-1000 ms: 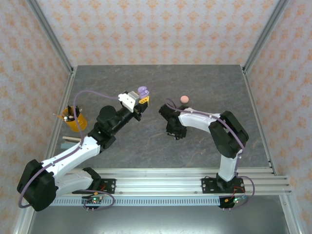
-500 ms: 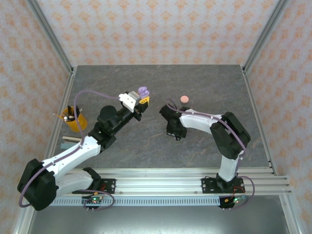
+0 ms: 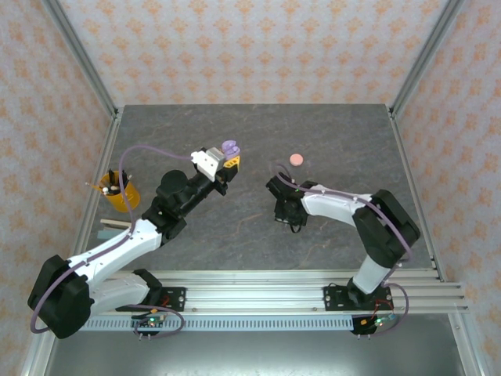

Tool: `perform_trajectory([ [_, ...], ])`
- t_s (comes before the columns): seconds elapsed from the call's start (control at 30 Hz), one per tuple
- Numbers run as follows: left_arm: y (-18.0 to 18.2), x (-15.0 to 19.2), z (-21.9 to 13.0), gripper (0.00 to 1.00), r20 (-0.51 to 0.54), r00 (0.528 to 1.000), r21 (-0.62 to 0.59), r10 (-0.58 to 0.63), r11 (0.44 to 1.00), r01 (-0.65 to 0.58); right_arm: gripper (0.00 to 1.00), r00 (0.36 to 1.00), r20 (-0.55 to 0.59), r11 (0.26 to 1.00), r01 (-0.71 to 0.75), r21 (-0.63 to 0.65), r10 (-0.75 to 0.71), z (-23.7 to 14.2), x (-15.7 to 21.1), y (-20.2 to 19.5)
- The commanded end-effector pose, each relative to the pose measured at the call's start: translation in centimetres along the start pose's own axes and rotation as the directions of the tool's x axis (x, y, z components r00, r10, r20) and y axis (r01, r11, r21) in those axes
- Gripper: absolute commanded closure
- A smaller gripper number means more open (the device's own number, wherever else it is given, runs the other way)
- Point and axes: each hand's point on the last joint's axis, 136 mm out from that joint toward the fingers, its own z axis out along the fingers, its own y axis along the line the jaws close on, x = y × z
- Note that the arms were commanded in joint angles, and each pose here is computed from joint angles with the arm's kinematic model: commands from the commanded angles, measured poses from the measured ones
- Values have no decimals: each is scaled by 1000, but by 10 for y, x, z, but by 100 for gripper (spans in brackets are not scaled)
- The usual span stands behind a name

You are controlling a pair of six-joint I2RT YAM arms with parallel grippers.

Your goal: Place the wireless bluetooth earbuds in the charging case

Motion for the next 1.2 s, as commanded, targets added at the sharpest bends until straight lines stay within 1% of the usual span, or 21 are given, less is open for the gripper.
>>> perform_trajectory([
  [0.0, 2, 9, -2, 100, -18, 1000, 1, -3, 1000, 3, 82, 993, 115, 999, 25, -27, -22, -22, -20, -2],
  [0.17, -2, 13, -4, 100, -24, 1000, 21, 12, 1000, -12, 83, 975, 219, 994, 55, -93, -34, -55, -37, 4],
  [0.3, -7, 16, -6, 100, -32, 999, 52, 25, 998, -23, 83, 946, 322, 983, 92, -158, -37, -94, -54, 9],
  [0.5, -18, 19, -10, 100, -35, 999, 111, 15, 994, -11, 83, 873, 485, 950, 190, -249, -48, -176, -82, 22],
  [0.57, -24, 20, -9, 100, -37, 999, 138, 10, 990, -5, 83, 832, 553, 928, 236, -288, -41, -216, -91, 27],
  [0.7, -34, 18, -3, 100, -37, 999, 183, 16, 983, -9, 83, 775, 630, 886, 320, -336, -41, -270, -103, 43],
  [0.83, -49, 12, 9, 100, -26, 999, 236, 30, 972, -23, 83, 722, 691, 820, 413, -397, -30, -316, -109, 62],
  [0.93, -58, 4, 22, 100, -8, 999, 261, 38, 965, -35, 83, 690, 723, 769, 471, -432, -17, -340, -110, 74],
  [1.03, -63, -8, 37, 100, 24, 999, 273, 35, 961, -40, 83, 672, 741, 727, 511, -459, -4, -354, -109, 83],
  [1.17, -69, -22, 54, 100, 59, 998, 286, 33, 957, -48, 83, 661, 750, 680, 549, -487, 4, -361, -106, 92],
])
